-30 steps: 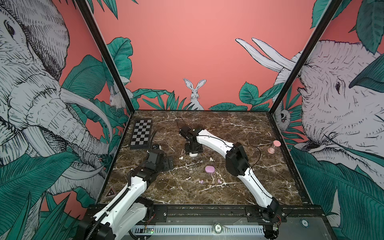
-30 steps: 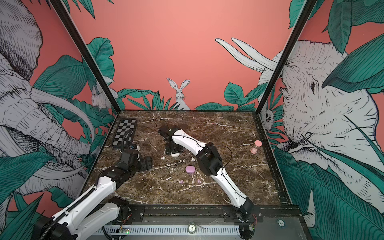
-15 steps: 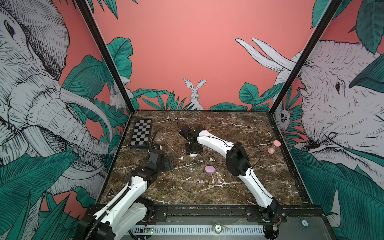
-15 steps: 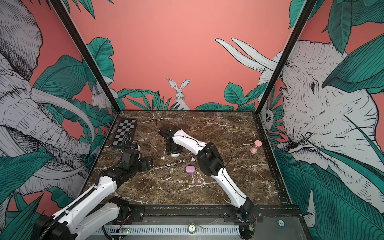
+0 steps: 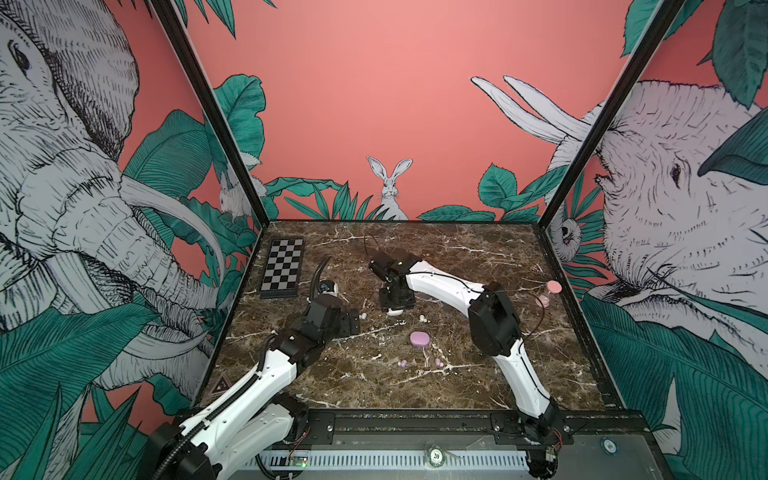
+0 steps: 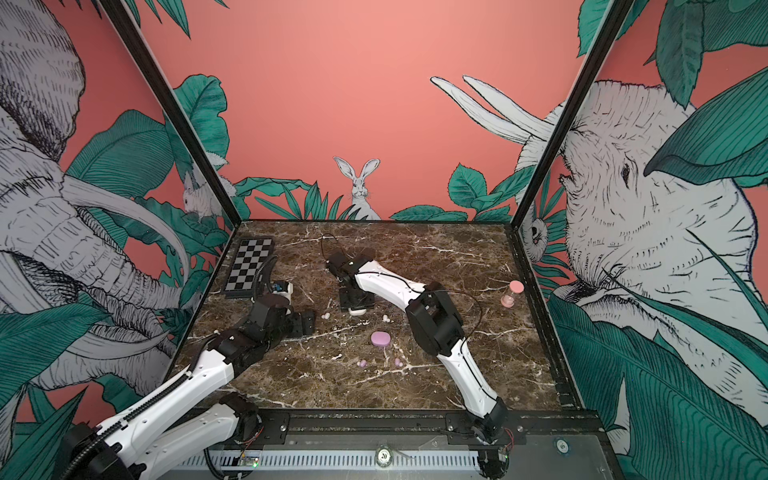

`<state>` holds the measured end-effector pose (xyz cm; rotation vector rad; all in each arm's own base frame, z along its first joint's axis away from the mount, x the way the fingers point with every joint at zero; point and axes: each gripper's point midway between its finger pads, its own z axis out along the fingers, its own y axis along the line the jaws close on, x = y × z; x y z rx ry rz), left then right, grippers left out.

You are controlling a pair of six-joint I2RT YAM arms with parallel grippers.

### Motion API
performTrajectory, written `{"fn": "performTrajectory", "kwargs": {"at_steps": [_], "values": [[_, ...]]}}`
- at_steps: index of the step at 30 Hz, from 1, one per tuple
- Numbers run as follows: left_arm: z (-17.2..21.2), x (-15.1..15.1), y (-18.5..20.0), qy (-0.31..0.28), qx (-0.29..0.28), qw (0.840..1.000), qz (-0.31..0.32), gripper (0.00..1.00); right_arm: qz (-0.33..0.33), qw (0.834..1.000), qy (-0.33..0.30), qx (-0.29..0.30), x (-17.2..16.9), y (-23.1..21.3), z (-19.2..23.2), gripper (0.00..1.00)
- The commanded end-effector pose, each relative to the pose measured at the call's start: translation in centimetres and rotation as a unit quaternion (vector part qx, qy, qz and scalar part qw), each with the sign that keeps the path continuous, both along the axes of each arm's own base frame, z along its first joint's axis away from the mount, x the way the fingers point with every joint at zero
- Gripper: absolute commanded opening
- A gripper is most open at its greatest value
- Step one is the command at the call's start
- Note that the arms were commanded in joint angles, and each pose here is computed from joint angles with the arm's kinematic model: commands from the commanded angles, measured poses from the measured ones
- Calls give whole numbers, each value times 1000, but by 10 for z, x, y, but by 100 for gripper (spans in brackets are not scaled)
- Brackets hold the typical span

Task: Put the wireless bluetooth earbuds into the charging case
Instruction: 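Lower the right gripper and close it around the white charging case, then lift the case toward the left gripper while the left gripper reaches in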

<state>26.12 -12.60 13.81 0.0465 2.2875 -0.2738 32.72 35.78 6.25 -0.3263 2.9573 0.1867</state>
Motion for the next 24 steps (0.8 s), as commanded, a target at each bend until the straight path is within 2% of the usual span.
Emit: {"fn": "performTrajectory", "kwargs": {"at_steps": [1, 4, 6, 9, 13, 15, 17, 24], "values": [[53, 11, -11, -96, 2, 995, -15, 99, 1, 996, -58, 62, 18, -2, 42, 33], [86, 15, -19, -141, 27, 988, -55, 99, -5, 994, -66, 82, 19, -16, 56, 32], [101, 14, -35, -172, 49, 976, -123, 99, -1, 993, -70, 92, 19, -22, 64, 32], [109, 2, -59, -207, 74, 948, -232, 99, 12, 990, -85, 114, 17, -27, 82, 32], [95, -17, -81, -232, 127, 894, -362, 99, 33, 984, -107, 142, 8, -30, 105, 33], [87, -19, -85, -234, 148, 878, -389, 99, 39, 980, -114, 156, 3, -31, 114, 33], [78, -23, -91, -243, 170, 854, -427, 99, 47, 977, -120, 172, -2, -31, 123, 32], [79, -13, -107, -281, 175, 831, -447, 99, 85, 960, -102, 246, -29, -20, 137, 32]]}}
